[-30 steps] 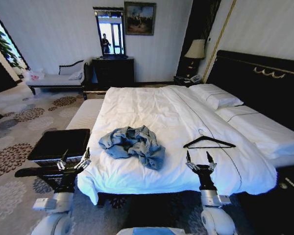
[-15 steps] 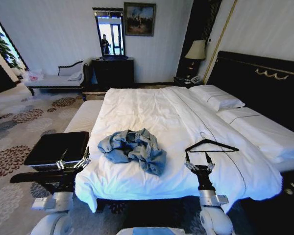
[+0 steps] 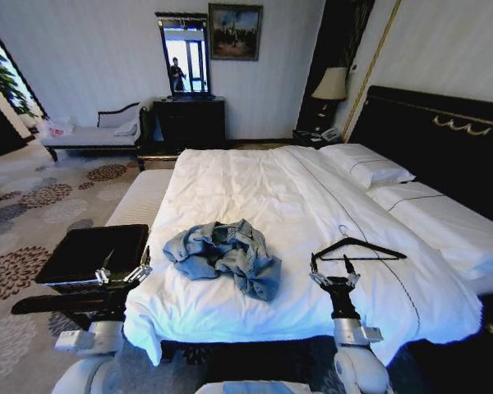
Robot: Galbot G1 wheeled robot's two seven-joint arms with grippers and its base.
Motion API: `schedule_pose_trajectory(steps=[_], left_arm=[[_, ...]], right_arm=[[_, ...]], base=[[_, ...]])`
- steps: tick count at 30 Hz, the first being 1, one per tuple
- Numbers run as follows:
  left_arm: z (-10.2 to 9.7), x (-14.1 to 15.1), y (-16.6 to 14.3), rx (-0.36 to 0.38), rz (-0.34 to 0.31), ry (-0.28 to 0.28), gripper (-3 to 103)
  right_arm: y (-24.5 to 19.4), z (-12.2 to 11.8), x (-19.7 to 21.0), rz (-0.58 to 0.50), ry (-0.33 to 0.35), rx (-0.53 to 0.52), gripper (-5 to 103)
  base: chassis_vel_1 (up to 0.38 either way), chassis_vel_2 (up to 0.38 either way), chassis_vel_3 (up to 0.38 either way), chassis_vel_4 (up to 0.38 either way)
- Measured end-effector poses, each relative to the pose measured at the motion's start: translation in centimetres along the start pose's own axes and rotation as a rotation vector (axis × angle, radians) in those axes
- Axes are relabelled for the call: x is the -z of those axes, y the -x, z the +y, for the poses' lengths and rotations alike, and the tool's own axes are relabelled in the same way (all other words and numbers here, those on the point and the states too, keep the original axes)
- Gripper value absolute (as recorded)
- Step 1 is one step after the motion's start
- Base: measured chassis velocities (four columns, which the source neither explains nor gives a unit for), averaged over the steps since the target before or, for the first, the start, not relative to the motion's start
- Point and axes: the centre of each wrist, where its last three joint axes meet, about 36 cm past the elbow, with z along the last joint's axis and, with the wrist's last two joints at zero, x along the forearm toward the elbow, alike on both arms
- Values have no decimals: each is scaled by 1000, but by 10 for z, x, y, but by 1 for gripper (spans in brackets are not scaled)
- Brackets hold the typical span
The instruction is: Pick up the clothes from the bed and hang them on the clothes hanger.
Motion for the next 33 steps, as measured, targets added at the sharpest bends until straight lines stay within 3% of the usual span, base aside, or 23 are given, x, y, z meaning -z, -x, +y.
schedule_pose_trajectory(steps=[15,17,18,20,22,23,26,31,33], left_arm=[[-4,11,-6,6,-5,9,100],[-3,10,-8,12,1,24,100],[-3,10,-8,12,1,24,100],[0,7,-9,25,17,45,100],[9,-4,-14,58,65,92,100],[9,-4,-14,58,65,92,100],[24,-19,-21,110,118,109,100],[49,-39,-31,186,188,148,100],[61,-48,-38,217,217,161,100]], right_arm=[[4,5,2,-53,41,0,100],[9,10,1,-52,107,-13,100],[9,10,1,-52,107,-13,100],[15,18,0,-28,207,-23,100],[29,33,0,34,398,-20,100],[29,33,0,34,398,-20,100],[53,43,-5,130,562,14,100],[77,50,-25,216,583,94,100],[90,58,-33,278,637,127,100]], base=[[-90,84,80,-79],[0,0,0,0],[0,0,0,0],[0,0,0,0],[0,0,0,0],[0,0,0,0],[0,0,0,0],[0,0,0,0],[0,0,0,0]])
